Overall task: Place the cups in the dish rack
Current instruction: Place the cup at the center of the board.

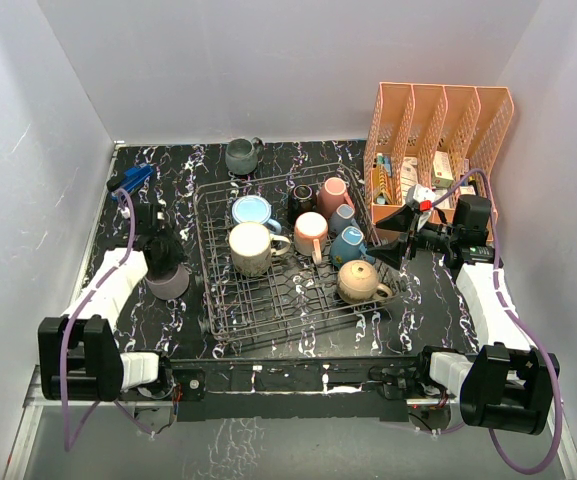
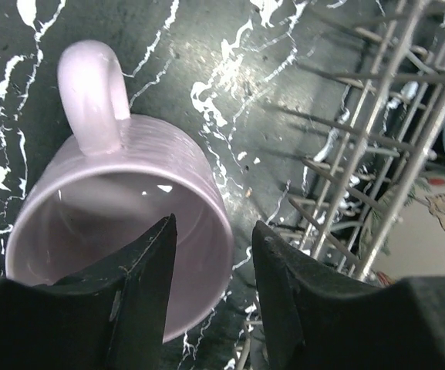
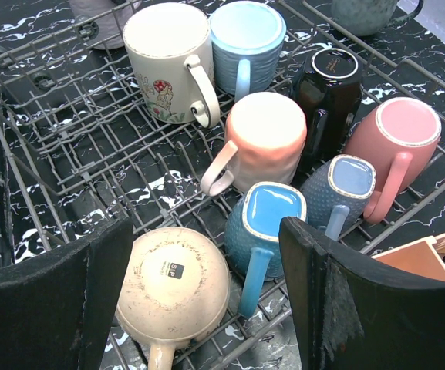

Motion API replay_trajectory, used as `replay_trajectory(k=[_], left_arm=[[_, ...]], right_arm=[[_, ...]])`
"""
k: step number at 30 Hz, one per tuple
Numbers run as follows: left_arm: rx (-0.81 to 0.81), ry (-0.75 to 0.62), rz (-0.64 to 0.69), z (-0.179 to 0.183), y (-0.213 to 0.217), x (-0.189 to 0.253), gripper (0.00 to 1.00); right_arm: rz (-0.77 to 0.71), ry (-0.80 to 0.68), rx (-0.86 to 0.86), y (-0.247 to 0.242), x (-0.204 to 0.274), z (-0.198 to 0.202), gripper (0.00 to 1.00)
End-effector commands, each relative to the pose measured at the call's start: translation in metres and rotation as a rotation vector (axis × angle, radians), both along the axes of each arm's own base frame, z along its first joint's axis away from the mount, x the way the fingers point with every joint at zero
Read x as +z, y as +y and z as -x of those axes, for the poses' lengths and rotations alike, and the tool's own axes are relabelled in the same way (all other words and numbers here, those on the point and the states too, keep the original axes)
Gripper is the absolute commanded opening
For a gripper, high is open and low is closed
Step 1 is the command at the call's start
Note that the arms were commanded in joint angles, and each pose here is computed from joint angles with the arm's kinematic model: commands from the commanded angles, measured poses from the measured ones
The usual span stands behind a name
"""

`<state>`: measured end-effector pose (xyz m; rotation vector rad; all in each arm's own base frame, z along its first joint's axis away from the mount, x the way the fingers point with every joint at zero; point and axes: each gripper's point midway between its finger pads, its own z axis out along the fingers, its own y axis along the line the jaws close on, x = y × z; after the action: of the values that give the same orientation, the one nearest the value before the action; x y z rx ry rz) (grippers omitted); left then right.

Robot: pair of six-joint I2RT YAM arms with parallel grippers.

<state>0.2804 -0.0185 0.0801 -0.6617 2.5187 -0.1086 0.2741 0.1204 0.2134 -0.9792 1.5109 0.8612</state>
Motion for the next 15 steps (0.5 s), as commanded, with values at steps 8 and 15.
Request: replay_trajectory(k=[8,15], left_arm=[[0.018,0.055,-0.055,-0.006,0.008,-0.025,0.08],[0.013,-0.064,-0.157,-0.005,0.025,0.022,0.0]], right_arm=[[0.001,-0.051,0.001,-0.003,0.006,-0.005,0.78],[-0.004,-0.041,0.001,-0.004,0.003,-0.005,0.78]])
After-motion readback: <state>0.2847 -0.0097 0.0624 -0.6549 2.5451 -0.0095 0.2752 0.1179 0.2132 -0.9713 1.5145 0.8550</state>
